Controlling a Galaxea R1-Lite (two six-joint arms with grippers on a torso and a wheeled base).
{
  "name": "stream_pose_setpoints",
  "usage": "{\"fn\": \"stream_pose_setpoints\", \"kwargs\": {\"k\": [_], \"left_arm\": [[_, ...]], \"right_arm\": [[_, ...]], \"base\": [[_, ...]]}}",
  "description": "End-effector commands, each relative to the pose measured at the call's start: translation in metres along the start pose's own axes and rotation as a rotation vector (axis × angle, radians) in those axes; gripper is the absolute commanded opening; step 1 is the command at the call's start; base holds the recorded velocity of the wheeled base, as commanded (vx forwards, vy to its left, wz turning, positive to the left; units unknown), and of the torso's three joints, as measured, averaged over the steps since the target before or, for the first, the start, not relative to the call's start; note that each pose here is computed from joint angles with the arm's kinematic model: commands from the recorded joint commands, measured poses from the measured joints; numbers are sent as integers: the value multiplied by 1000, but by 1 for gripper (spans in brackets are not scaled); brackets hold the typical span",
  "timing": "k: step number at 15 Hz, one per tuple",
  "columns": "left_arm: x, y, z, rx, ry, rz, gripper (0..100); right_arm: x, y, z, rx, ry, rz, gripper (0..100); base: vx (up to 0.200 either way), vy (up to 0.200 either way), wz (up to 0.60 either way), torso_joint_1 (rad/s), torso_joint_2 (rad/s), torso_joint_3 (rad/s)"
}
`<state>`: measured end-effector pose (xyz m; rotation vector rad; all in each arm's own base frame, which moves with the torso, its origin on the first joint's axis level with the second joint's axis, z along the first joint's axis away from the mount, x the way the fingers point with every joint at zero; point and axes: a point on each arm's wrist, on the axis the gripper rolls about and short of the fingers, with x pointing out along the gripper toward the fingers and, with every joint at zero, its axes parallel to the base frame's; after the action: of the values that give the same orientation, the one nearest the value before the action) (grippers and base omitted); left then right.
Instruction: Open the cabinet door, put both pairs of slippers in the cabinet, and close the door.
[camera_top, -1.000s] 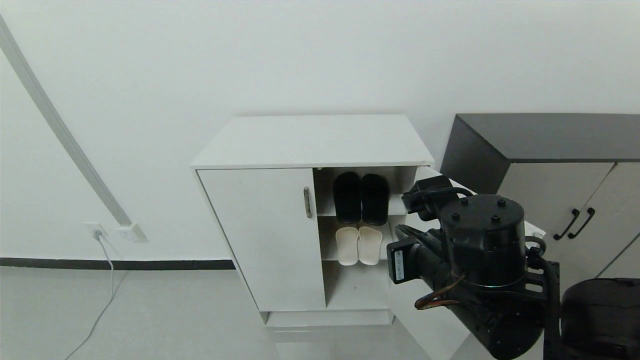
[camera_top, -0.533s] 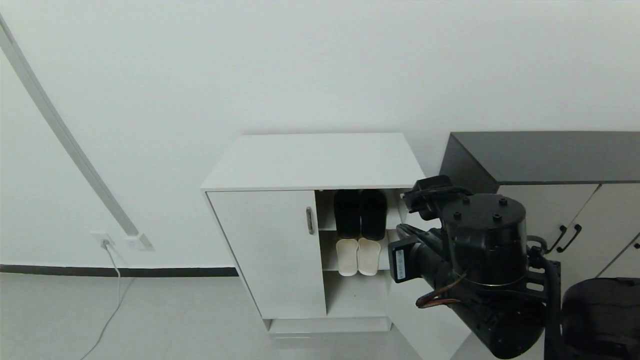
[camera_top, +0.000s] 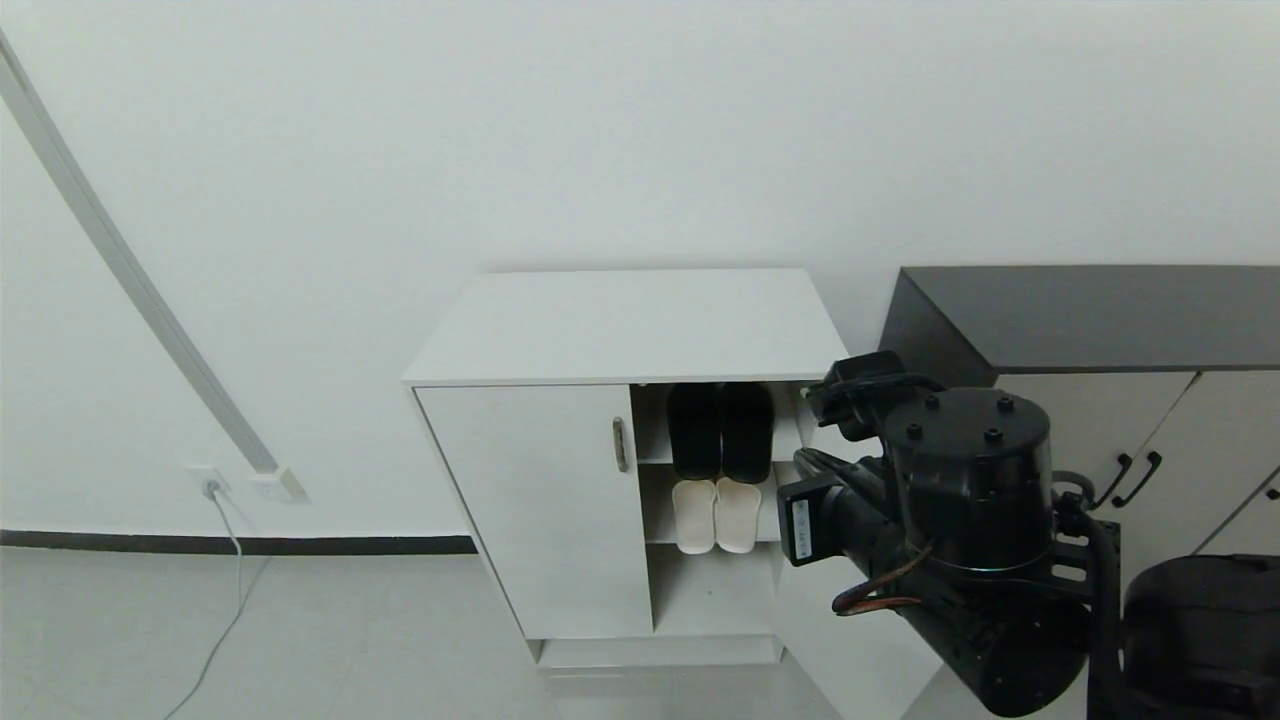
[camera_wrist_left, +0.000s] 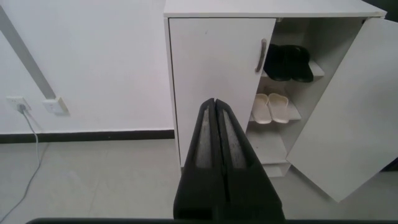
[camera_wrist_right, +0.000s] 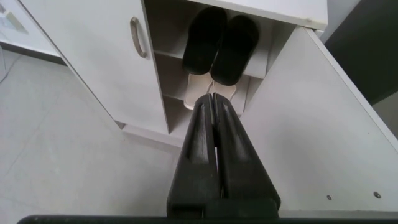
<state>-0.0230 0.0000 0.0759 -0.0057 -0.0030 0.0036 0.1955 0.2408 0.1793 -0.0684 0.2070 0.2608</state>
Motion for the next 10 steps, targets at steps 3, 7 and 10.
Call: {"fn": "stream_pose_setpoints", "kwargs": {"k": [3, 7, 10], "left_arm": [[0, 0, 0, -2, 1, 1, 0], [0, 0, 0, -2, 1, 1, 0], [0, 0, 0, -2, 1, 1, 0]], "right_arm": [[0, 0, -1, -1, 2, 2, 0], [-1, -1, 0, 1, 0, 2, 0], [3, -6, 1, 8, -6, -17, 0]], "base": [[0, 0, 0, 0, 0, 0], [0, 0, -600, 0, 0, 5], [0, 0, -400, 6, 3, -2]]}}
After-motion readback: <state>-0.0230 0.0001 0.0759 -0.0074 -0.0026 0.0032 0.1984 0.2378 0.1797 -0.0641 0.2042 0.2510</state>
